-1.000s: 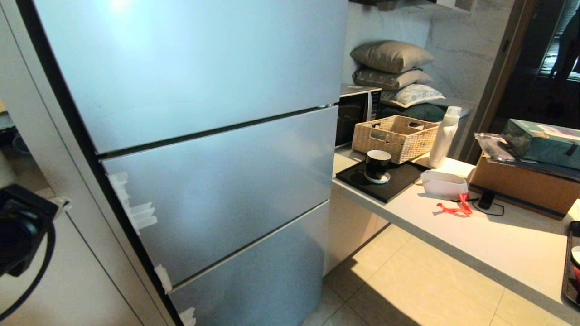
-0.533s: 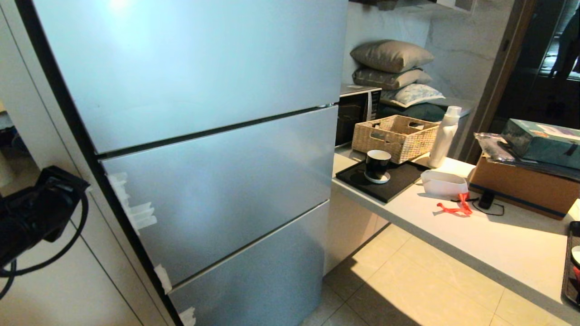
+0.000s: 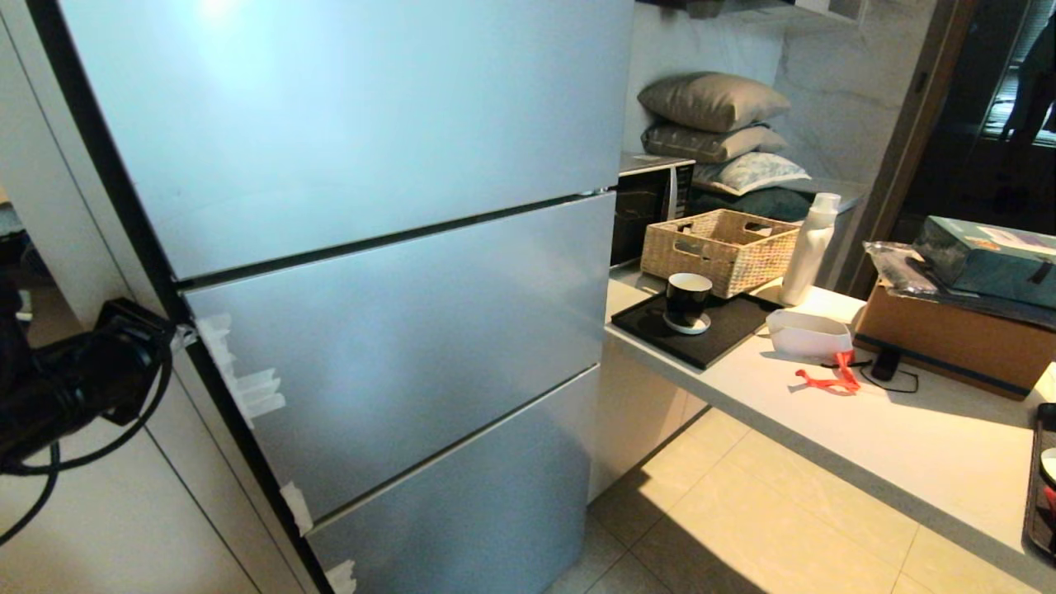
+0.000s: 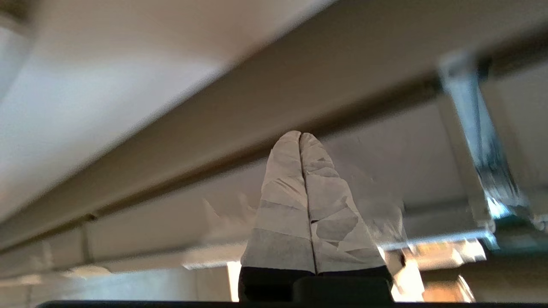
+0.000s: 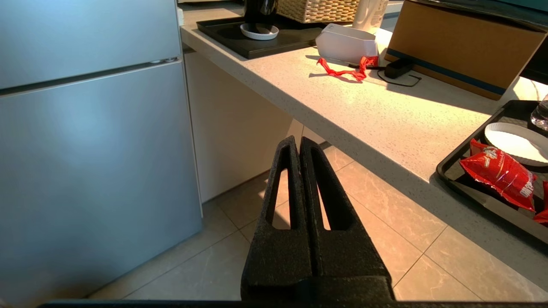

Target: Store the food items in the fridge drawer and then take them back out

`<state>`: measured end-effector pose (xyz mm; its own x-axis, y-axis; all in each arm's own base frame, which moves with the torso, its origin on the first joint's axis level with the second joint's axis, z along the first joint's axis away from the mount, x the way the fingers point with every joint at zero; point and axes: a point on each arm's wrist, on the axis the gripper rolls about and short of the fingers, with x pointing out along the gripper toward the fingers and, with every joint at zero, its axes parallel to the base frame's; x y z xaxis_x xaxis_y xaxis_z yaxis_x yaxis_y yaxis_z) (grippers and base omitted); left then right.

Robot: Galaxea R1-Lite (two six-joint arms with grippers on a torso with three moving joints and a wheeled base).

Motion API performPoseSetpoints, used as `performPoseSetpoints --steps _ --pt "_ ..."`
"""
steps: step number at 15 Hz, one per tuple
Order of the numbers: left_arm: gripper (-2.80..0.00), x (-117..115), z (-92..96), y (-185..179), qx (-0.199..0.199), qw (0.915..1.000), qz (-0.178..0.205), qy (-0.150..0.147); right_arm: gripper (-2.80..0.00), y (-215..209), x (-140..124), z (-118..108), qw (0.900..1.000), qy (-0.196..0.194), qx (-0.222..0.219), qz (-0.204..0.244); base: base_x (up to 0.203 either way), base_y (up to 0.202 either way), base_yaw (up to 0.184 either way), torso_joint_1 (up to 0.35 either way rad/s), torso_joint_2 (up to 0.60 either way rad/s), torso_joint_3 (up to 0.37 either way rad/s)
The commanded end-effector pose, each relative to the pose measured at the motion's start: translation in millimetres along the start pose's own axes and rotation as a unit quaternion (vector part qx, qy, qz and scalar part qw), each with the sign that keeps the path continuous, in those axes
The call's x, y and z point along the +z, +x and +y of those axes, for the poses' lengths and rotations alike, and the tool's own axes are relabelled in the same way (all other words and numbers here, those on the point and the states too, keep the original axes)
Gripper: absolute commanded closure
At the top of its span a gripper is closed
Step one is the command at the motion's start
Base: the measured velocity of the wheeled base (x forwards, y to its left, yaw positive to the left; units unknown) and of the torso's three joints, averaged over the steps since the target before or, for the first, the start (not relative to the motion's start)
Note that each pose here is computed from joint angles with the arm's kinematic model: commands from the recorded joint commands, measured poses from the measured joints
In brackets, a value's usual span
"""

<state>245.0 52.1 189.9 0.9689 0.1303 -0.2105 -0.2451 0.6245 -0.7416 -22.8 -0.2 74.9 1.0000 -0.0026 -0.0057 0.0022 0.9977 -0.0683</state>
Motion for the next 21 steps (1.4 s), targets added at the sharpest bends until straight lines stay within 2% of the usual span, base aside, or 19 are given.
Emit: performPoseSetpoints --steps 1,7,11,18,21 --pt "0.0 -2.8 0.7 0.9 -0.011 0.9998 0.018 -0.005 0.0 0.1 0.0 0.0 1.0 0.0 0.001 0.001 0.0 0.0 0.0 0.0 0.0 0.0" --pt "0.0 -11.5 6.4 -7.1 -0.025 0.9981 0.056 -0.007 0.0 0.1 0.0 0.0 1.0 0.0 0.0 0.001 0.0 0.0 0.0 0.0 0.0 0.0" --pt "0.0 -19.3 9.8 -16.8 -0.048 0.9943 0.095 -0.009 0.0 0.1 0.0 0.0 1.0 0.0 0.001 0.001 0.0 0.0 0.0 0.0 0.0 0.0" --pt "0.0 -32.2 4.1 -26.0 -0.067 0.9905 0.121 -0.004 0.0 0.1 0.0 0.0 1.0 0.0 0.0 0.001 0.0 0.0 0.0 0.0 0.0 0.0" --pt "0.0 -43.0 -4.4 -49.4 -0.101 0.9857 0.135 0.007 0.0 0.1 0.0 0.0 1.0 0.0 0.0 0.001 0.0 0.0 0.0 0.0 0.0 0.0"
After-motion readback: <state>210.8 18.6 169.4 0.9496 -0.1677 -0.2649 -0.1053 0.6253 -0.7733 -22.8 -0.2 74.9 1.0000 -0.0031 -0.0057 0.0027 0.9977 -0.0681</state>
